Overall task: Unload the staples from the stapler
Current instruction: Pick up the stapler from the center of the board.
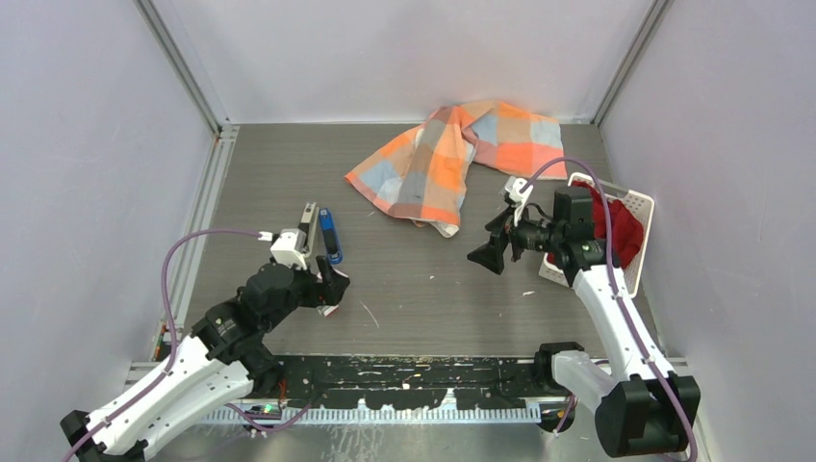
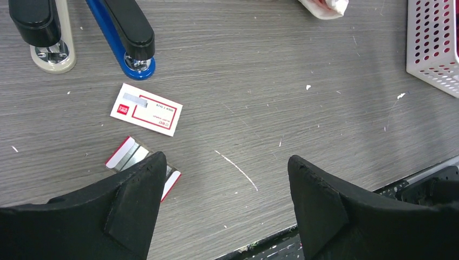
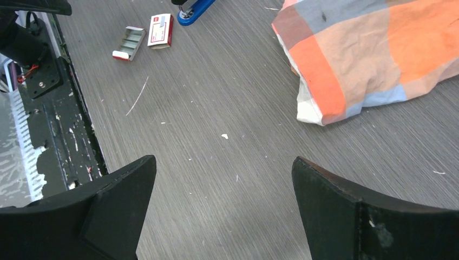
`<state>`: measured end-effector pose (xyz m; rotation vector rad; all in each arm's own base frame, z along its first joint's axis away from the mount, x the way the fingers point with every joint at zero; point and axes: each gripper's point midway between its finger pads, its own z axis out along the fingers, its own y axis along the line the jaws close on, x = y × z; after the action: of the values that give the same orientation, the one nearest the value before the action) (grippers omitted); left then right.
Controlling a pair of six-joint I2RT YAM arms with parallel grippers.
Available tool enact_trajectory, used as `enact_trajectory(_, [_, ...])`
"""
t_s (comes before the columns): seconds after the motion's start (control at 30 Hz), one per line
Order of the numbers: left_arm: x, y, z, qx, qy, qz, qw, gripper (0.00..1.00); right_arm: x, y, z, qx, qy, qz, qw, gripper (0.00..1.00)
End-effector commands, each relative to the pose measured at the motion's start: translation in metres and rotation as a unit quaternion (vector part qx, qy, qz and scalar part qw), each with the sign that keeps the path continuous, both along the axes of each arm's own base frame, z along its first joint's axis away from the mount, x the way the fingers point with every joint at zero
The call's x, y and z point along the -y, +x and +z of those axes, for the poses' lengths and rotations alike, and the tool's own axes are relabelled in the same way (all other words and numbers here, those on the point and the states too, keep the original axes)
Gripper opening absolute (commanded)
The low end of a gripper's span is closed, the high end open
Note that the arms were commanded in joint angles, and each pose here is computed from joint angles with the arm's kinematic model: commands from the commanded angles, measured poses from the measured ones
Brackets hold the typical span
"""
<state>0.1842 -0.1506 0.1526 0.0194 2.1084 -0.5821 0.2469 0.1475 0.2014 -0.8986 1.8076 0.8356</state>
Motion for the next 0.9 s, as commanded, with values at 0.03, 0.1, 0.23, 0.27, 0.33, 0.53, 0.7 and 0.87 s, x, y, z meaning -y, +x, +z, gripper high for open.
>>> enact_trajectory(0.03, [0.008, 0.009, 0.015, 0.024, -0.016, 0.001, 1.000, 0.83, -0.002, 0.007, 0.006, 0.019, -0.009, 0.006, 1.000, 1.00])
enact_trajectory(0.1, [0.010, 0.009, 0.009, 0.014, -0.013, -0.001, 1.000, 0.83, 0.000, 0.009, 0.003, 0.019, -0.015, 0.005, 1.000, 1.00])
enact_trajectory(0.23, [0.014, 0.009, 0.004, 0.004, -0.017, -0.005, 1.000, 0.83, 0.001, 0.010, 0.003, 0.024, -0.019, 0.001, 1.000, 1.00])
enact_trajectory(0.27, [0.013, 0.008, 0.005, 0.004, -0.017, -0.005, 1.000, 0.83, 0.001, 0.010, 0.003, 0.023, -0.020, 0.001, 1.000, 1.00])
enact_trajectory(0.33, [0.011, 0.006, 0.007, 0.003, -0.019, -0.004, 1.000, 0.83, 0.002, 0.010, 0.002, 0.023, -0.020, 0.000, 1.000, 1.00])
enact_trajectory(0.53, [0.005, -0.001, 0.011, 0.003, -0.030, 0.002, 1.000, 0.82, 0.002, 0.010, 0.002, 0.022, -0.020, 0.000, 1.000, 1.00])
enact_trajectory(0.7, [0.004, -0.001, 0.013, 0.004, -0.029, 0.001, 1.000, 0.82, 0.002, 0.010, 0.003, 0.024, -0.020, -0.001, 1.000, 1.00])
enact_trajectory(0.87, [0.004, 0.003, 0.013, 0.006, -0.013, 0.001, 1.000, 0.82, 0.002, 0.011, -0.001, 0.016, -0.021, -0.002, 1.000, 1.00])
